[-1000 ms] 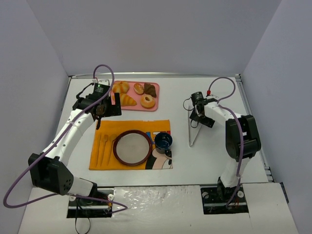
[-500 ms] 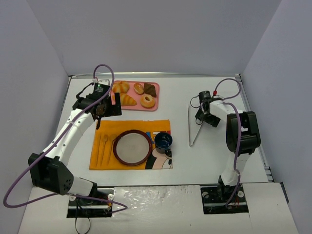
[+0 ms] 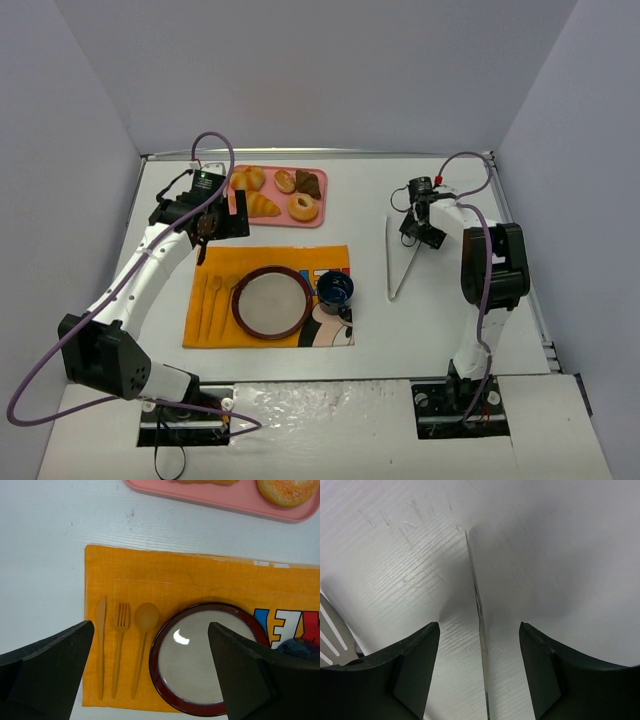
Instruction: Place the bread
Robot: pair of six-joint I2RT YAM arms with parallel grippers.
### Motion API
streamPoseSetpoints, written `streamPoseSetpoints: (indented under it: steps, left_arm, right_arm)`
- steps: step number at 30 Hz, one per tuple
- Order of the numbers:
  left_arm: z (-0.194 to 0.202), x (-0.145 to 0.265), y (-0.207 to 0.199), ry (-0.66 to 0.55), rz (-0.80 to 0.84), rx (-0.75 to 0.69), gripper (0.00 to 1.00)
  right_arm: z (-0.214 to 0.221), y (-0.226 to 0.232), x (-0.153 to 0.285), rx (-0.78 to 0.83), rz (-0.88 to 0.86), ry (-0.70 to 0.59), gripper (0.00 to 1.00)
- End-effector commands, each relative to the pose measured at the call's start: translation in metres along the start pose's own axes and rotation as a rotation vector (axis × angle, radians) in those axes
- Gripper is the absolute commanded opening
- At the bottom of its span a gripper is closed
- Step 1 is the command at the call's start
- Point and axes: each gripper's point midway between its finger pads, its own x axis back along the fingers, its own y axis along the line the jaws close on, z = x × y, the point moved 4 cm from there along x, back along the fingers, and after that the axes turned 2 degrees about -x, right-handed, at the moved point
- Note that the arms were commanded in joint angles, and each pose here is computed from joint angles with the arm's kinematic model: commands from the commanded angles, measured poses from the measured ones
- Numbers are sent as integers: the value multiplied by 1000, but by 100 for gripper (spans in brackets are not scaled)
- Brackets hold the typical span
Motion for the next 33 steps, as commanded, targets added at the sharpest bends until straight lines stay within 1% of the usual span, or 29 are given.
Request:
streamPoseSetpoints:
  steps: [1, 5, 13, 14, 19, 25, 30, 33]
  left_arm:
    - [-23, 10, -3, -82, 15, 12, 97]
    - [-22, 8, -2, -73, 6, 13, 97]
    - [-20, 7, -3, -58, 5, 22, 97]
    - [-20, 7, -3, -56, 5, 22, 97]
    - [-18, 7, -2, -45, 1, 23, 97]
    - [-17, 8, -5, -30, 16, 22, 97]
    - [-23, 19, -13, -39, 71, 39, 97]
    - [-31, 31, -20, -59, 129, 54, 97]
  right_arm:
    - [-12, 7, 2, -11, -18, -22, 50]
    - [-6, 3, -2, -7, -5, -10, 35]
    - [-1, -3, -4, -9, 5, 5, 1]
    - [-2, -3, -3, -9, 3, 5, 0]
    - [-10, -3, 8, -11, -12, -23, 0]
    - [-39, 3, 49, -49, -101, -111, 0]
    - [-72, 19, 106, -67, -271, -188, 0]
    - [-84, 43, 154, -54, -475, -198, 0]
